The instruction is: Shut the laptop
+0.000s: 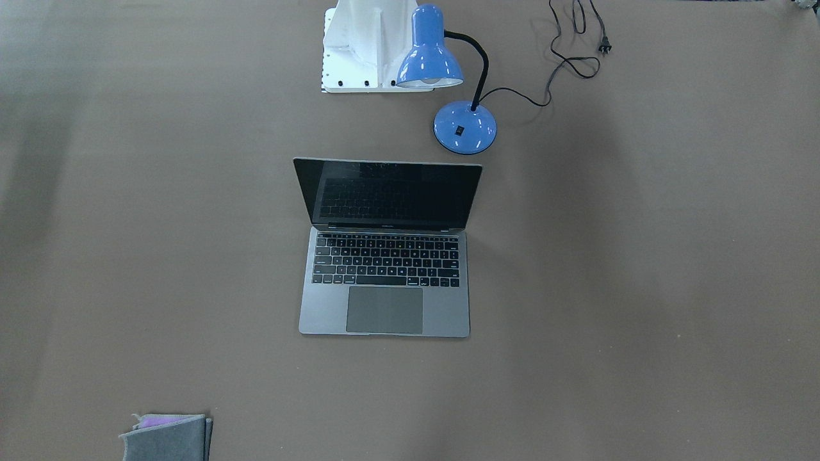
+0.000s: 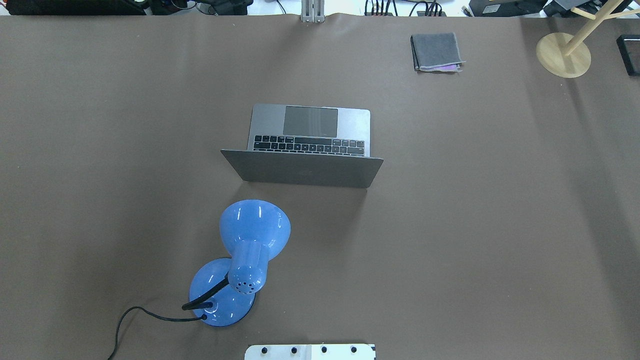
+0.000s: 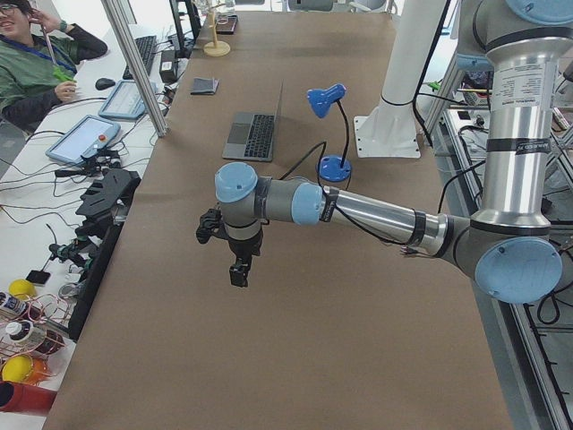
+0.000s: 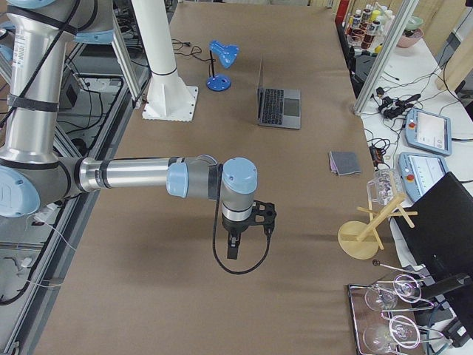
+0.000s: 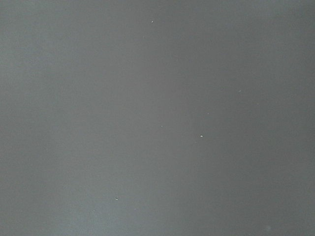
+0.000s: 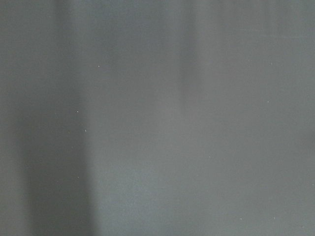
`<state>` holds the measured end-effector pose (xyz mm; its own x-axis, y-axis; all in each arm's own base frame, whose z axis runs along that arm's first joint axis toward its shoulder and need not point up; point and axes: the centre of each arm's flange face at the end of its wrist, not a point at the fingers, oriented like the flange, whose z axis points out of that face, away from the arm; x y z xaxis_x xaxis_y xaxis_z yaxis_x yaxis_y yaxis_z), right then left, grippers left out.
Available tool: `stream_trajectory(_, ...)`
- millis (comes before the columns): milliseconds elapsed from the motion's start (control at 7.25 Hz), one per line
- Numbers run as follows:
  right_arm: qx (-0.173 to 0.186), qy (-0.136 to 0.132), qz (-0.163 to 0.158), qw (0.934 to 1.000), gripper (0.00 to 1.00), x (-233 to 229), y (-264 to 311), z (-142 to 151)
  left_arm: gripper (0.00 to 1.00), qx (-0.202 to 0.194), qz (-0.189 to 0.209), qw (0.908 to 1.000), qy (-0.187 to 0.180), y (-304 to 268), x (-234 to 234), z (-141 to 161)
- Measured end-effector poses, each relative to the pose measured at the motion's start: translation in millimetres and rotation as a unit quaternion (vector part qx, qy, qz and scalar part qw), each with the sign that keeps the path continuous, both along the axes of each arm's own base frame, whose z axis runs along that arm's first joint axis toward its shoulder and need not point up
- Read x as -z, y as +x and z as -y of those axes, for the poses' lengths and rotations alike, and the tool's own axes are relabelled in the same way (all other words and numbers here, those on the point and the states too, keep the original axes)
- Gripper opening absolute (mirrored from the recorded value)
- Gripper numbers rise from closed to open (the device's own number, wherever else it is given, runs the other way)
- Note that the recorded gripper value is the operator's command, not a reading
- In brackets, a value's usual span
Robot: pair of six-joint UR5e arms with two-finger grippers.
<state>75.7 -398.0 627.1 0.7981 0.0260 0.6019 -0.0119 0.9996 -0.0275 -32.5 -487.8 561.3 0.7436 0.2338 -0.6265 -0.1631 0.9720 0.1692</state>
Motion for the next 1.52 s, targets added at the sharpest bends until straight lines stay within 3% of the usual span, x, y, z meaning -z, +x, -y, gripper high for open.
stream_trajectory(276,-0.001,0.076,0.013,0.997,1.0,16,-2,11,0.99,0.001,-0.002,0.9998,0.019,1,18,11)
stream_trajectory(414,-0.001,0.119,0.028,0.9925,1.0,28,-5,16,0.99,0.001,-0.002,0.9994,0.035,1,32,21)
stream_trajectory(690,0.01,0.175,0.055,0.983,0.99,48,-13,25,0.99,0.002,-0.005,0.9944,0.105,3,63,45)
stream_trajectory(828,0.019,0.194,0.064,0.9788,0.98,56,-21,29,0.99,0.003,-0.006,0.9882,0.153,3,69,59)
stream_trajectory(966,0.024,0.203,0.071,0.9764,0.91,60,-26,31,0.99,0.002,-0.009,0.9831,0.183,4,69,66)
stream_trajectory(1241,0.03,0.197,0.099,0.9751,0.79,70,-46,37,0.98,0.003,-0.02,0.9779,0.208,6,76,68)
stream_trajectory(1379,0.027,0.185,0.132,0.9735,0.61,81,-63,38,0.87,0.008,-0.03,0.9765,0.213,12,82,69)
stream_trajectory(1517,0.019,0.173,0.167,0.9705,0.24,93,-84,36,0.22,0.014,-0.044,0.9738,0.223,28,91,71)
